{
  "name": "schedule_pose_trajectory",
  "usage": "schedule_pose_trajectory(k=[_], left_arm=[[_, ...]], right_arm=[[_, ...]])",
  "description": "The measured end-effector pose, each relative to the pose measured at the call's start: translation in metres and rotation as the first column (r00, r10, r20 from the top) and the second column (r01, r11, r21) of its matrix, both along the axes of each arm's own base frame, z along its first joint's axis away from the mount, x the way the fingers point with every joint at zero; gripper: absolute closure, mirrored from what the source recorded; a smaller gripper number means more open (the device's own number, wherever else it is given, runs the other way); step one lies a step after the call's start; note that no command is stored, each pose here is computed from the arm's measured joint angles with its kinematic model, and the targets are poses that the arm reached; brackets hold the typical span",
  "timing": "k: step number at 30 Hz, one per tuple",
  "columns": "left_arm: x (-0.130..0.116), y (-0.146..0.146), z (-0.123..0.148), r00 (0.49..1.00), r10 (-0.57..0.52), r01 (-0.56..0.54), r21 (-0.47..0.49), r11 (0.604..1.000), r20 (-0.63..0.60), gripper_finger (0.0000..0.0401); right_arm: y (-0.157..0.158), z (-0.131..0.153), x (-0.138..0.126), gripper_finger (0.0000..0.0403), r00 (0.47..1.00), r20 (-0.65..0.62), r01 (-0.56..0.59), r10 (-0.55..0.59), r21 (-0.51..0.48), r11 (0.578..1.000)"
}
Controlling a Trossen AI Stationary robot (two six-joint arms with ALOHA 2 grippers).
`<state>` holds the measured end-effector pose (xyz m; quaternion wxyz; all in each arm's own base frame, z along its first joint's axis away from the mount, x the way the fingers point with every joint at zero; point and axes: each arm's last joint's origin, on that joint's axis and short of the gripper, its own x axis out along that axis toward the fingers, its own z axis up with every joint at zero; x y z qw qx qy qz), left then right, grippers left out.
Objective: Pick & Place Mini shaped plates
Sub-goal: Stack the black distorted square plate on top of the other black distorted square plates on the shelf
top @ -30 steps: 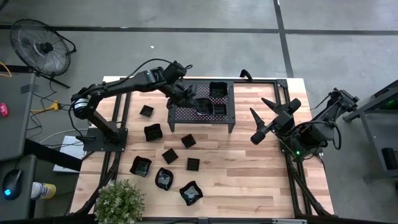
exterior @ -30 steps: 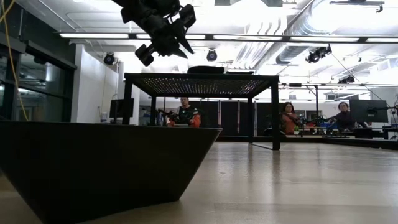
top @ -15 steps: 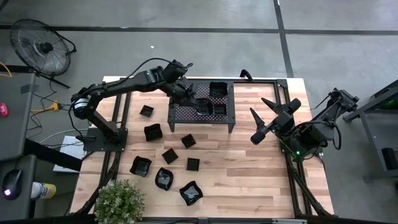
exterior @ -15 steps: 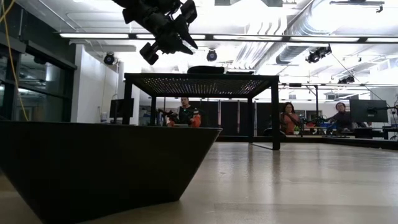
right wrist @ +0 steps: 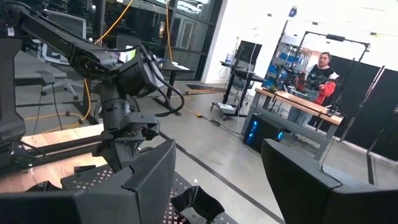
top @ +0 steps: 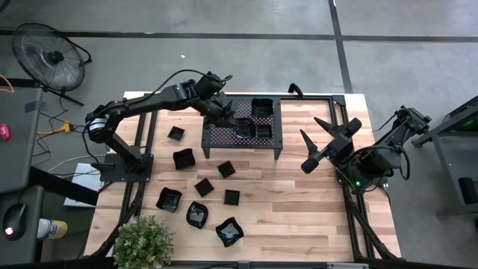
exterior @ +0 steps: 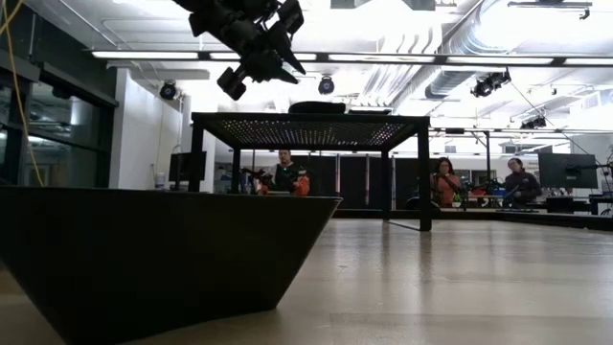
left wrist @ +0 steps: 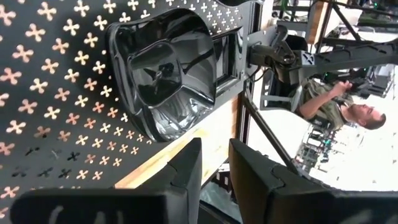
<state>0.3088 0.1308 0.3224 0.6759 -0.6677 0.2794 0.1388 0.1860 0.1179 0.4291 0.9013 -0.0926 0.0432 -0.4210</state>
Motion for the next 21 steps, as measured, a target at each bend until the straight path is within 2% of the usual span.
schedule_pose_trajectory(k=[6,11,17,21], left_arm=[[0.002,0.001,0.003,0.999,-0.024,0.022,0.043,0.999,0.039,0.0271],[0.004,0.0,0.006,0.989,-0.108,0.097,0.105,0.99,0.104,0.0232],[-0.01,-0.008,0.026,0.982,-0.134,0.094,0.267,0.959,0.136,0.0238],[-0.024,-0.026,0.048,0.974,-0.148,0.068,0.407,0.911,0.169,0.025]], right_arm=[[-0.001,0.001,-0.001,0.0169,1.0,-0.004,-0.001,0.001,-0.003,1.0],[-0.003,0.005,-0.009,0.0169,1.0,0.015,-0.015,0.015,0.013,1.0],[-0.004,0.011,-0.019,0.017,0.998,0.048,-0.048,0.046,0.04,0.998],[0.001,0.01,-0.021,0.0175,0.996,0.045,-0.072,0.071,0.038,0.997]])
